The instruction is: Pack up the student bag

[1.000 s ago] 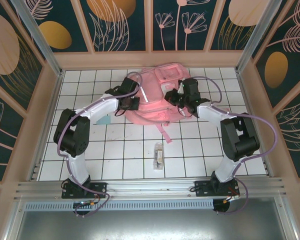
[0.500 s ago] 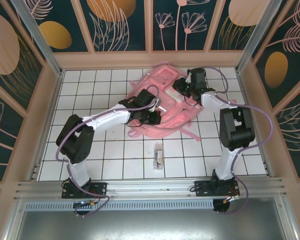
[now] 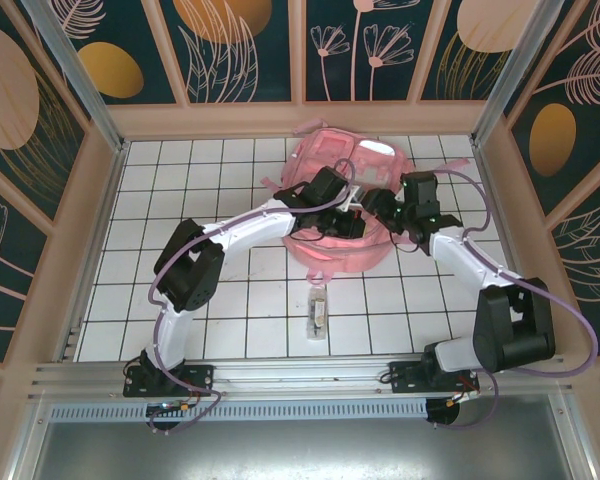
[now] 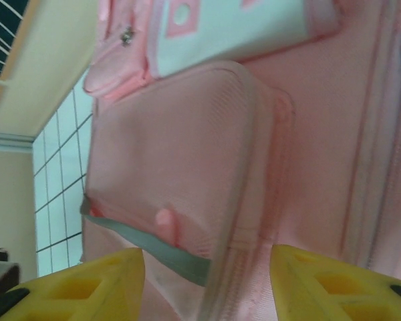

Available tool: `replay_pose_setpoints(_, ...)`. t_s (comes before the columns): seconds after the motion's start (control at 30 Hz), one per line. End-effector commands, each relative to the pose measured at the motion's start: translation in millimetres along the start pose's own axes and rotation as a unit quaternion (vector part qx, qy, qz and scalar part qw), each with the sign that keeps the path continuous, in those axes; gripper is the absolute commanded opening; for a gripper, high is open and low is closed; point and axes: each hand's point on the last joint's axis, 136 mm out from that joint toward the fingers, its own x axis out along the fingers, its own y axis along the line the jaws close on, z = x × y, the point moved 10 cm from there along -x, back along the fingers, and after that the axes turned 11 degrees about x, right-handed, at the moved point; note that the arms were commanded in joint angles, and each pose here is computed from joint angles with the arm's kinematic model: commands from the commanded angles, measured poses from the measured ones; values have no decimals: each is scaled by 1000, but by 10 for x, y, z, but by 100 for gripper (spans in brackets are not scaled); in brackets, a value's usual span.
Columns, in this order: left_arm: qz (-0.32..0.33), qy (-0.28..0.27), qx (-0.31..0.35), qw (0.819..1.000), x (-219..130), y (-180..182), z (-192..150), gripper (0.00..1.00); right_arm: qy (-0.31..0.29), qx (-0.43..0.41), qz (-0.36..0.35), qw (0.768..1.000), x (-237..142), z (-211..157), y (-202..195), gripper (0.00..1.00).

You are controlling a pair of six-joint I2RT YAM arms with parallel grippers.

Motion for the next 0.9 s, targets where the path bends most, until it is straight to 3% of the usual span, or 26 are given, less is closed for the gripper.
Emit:
replay_pose_setpoints(0.0, -20, -24, 17, 999, -67, -101, 33, 0, -2, 20, 17, 1000, 78, 21, 18, 49)
replay_pose_setpoints(0.1, -20, -28, 16, 999, -98, -115, 23, 0, 22, 27, 23, 999, 279, -6, 27, 43)
replay_pose_setpoints(0.13, -18, -29, 16, 999, -108, -113, 14, 0, 28, 30, 26, 999, 354, -21, 12, 37)
replay_pose_setpoints(0.2, -12, -33, 18, 999, -140, -113, 8, 0, 43, 43, 30, 998, 489, -51, -55, 9)
replay_pose_setpoints(0.23, -2, -34, 19, 999, -166, -101, -4, 0, 48, 47, 38, 997, 517, -56, -71, 0)
replay_pose_setpoints(0.33, 85, -39, 24, 995, -318, 57, -58, 0, 27, 37, 36, 998, 453, -23, -71, 0)
replay_pose_setpoints(0.43, 161, -37, -11, 986, -575, 505, -151, 0, 3, 4, 21, 1000, 344, 28, -32, 0)
replay_pose_setpoints(0.53, 214, -35, -52, 975, -844, 1000, -306, 0, 6, -21, 25, 999, 303, 55, -3, 0)
replay_pose_setpoints(0.67, 293, -35, -37, 955, -1079, 1265, -243, 0, 18, -44, 24, 999, 330, 54, 0, 0)
replay_pose_setpoints(0.8, 313, -53, -28, 948, -1173, 1378, -80, 0, 31, -69, 27, 997, 407, 50, -5, 0)
replay_pose_setpoints(0.87, 274, -43, -27, 960, -1130, 1327, -70, 0, 31, -89, 21, 995, 483, 99, 17, 0)
